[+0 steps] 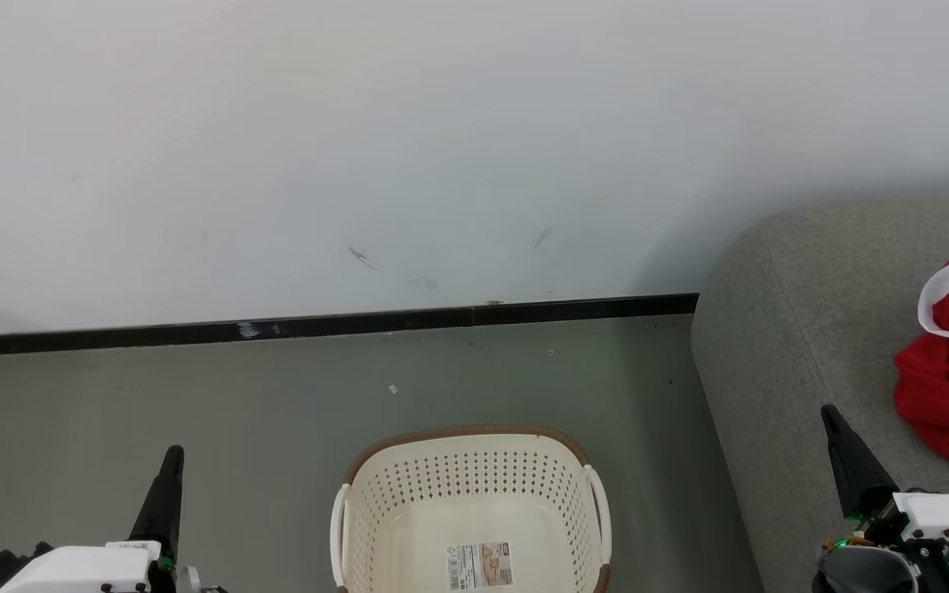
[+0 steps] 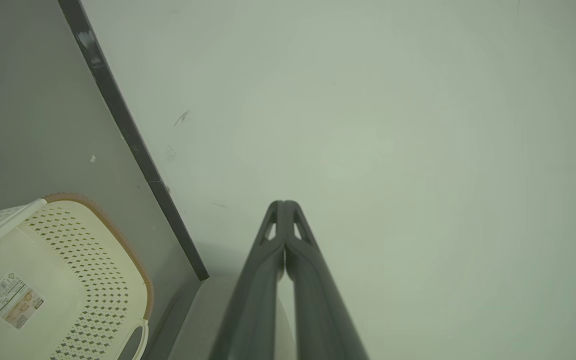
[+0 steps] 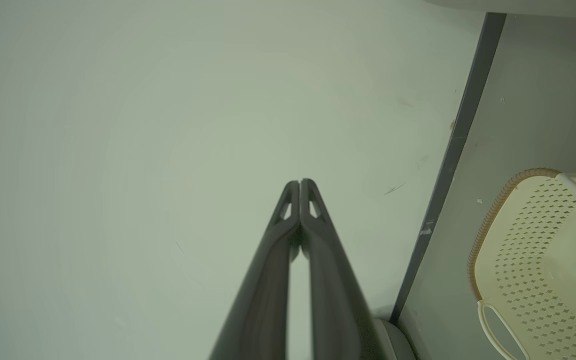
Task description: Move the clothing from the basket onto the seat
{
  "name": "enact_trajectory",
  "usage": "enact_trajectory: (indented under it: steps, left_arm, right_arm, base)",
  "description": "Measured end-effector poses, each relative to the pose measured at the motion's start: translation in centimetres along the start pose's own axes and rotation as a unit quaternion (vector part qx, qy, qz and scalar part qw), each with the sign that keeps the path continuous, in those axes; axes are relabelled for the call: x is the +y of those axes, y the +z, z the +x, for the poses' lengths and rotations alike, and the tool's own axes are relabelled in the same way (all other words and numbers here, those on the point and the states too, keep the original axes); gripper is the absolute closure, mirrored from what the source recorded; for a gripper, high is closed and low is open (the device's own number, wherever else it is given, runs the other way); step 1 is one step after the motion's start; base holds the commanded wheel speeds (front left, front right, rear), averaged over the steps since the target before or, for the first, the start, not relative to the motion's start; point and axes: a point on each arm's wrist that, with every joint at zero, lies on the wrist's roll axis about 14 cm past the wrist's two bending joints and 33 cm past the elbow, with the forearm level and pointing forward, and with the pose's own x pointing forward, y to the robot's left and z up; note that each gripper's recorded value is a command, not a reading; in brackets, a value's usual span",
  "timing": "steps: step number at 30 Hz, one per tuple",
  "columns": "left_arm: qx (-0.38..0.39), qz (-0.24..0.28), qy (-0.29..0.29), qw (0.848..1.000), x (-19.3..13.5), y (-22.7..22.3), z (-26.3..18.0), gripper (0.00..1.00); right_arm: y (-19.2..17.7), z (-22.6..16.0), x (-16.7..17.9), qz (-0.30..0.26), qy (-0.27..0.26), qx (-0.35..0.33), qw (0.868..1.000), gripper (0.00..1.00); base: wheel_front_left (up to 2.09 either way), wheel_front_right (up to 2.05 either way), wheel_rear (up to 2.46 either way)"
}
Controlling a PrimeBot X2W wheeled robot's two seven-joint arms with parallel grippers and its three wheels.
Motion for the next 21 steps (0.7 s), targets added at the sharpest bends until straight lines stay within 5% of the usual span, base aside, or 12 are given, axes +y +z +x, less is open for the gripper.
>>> enact_trajectory:
  steps: [21]
  left_arm:
    - [0.000, 0.000, 0.001, 1.000, 0.03, 0.02, 0.00, 1.00]
  right_arm:
    - [0.00, 0.00, 0.00, 0.000, 0.000, 0.000, 1.000, 1.00]
  base:
    - [0.00, 0.00, 0.00]
